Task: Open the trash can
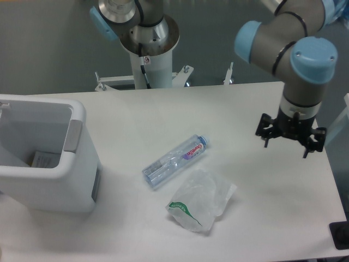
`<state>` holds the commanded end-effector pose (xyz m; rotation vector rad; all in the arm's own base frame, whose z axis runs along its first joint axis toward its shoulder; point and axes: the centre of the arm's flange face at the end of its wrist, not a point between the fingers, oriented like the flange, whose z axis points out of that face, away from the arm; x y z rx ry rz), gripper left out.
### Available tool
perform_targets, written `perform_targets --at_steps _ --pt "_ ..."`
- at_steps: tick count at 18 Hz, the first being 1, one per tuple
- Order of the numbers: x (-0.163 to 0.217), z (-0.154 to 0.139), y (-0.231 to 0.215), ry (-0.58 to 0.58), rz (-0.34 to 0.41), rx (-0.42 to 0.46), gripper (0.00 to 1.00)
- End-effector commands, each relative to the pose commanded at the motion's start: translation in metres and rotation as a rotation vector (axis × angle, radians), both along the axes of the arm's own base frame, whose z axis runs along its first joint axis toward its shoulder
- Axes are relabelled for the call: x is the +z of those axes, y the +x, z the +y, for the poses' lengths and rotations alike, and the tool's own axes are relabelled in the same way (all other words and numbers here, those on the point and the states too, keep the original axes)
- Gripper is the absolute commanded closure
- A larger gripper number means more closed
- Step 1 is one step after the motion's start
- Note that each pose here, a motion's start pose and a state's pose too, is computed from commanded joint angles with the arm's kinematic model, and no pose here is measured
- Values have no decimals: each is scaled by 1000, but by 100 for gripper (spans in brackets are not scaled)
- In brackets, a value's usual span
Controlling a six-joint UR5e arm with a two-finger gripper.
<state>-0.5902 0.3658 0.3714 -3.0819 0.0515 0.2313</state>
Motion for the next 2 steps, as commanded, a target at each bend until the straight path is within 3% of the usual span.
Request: perform_targets --at_steps 2 --pt "-2 -1 -1 -2 -3 -2 0"
